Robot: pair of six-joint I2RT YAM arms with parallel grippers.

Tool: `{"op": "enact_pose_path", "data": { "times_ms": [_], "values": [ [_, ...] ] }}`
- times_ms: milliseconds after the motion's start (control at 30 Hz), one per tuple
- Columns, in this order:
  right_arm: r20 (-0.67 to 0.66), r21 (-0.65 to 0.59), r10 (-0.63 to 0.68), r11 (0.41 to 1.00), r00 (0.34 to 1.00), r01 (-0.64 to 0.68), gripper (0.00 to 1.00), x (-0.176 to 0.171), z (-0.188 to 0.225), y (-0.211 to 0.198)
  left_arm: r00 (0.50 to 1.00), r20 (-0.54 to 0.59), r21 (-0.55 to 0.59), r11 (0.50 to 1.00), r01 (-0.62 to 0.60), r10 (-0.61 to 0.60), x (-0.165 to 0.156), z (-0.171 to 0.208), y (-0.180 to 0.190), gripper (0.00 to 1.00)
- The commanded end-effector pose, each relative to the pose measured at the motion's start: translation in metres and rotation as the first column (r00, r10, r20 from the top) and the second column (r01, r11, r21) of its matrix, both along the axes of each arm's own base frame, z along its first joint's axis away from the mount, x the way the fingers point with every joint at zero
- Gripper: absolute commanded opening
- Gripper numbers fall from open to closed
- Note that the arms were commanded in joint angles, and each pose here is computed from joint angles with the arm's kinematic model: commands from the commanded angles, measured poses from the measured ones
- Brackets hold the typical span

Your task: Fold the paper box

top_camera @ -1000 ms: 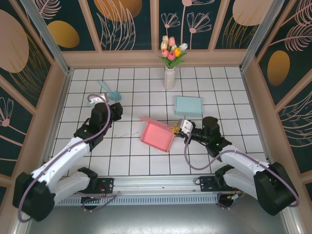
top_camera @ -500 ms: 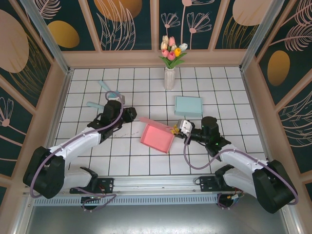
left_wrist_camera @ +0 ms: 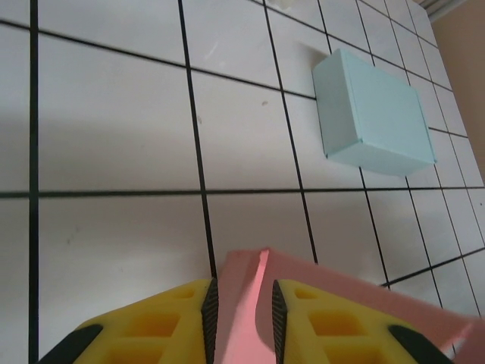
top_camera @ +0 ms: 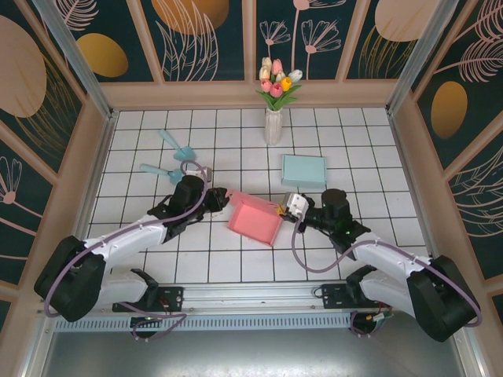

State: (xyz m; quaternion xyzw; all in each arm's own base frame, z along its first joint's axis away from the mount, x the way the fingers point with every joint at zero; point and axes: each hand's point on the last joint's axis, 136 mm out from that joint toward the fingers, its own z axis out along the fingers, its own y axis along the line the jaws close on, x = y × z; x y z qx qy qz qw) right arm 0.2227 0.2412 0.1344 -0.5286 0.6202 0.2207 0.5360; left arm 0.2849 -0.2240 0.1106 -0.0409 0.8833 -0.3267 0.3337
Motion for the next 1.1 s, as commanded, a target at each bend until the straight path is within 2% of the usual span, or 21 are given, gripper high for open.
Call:
{"op": "enact_pose_path", "data": {
  "times_ms": [0,100,167,467,533,633,700,833,1067],
  "values": [
    [0.07,-0.039,-0.048,0.998,0.996,0.051,0.0,0.004,0.003,0.002,1.0,0.011,-0.082,0.996,0.022,-0.021,-0.011,0.008,-0.011,0.27],
    [0.095,-0.05,-0.068,0.996,0.993,0.073,0.0,0.001,0.004,0.004,0.999,0.013,-0.097,0.995,0.037,-0.035,-0.021,0.006,-0.014,0.26],
    [0.116,-0.054,-0.081,0.995,0.99,0.087,0.0,-0.003,0.003,0.003,1.0,0.015,-0.068,0.997,0.026,-0.025,-0.026,0.0,-0.01,0.26],
    [0.245,-0.112,-0.178,0.971,0.953,0.21,0.0,-0.03,-0.004,-0.001,0.997,0.02,0.032,0.996,-0.079,0.079,-0.039,-0.036,0.031,0.25],
    [0.243,-0.126,-0.201,0.963,0.949,0.236,0.0,-0.032,-0.007,-0.001,0.995,0.034,0.037,0.995,-0.095,0.093,-0.04,-0.032,0.035,0.26],
    [0.229,-0.127,-0.232,0.956,0.945,0.266,0.0,-0.032,-0.011,-0.004,0.978,0.111,0.07,0.98,-0.185,0.176,-0.032,-0.011,0.055,0.27],
    [0.217,-0.118,-0.224,0.96,0.95,0.253,0.0,-0.035,-0.012,-0.003,0.963,0.164,0.063,0.972,-0.228,0.215,-0.027,0.005,0.062,0.31],
    [0.194,-0.077,-0.186,0.976,0.963,0.204,0.0,-0.044,-0.01,0.001,0.964,0.177,0.078,0.974,-0.212,0.196,-0.014,0.018,0.053,0.34],
    [0.144,0.023,-0.153,0.988,0.978,0.151,0.0,-0.052,0.003,0.002,0.985,0.109,0.108,0.984,-0.143,0.132,0.018,0.009,0.022,0.31]
  ]
}}
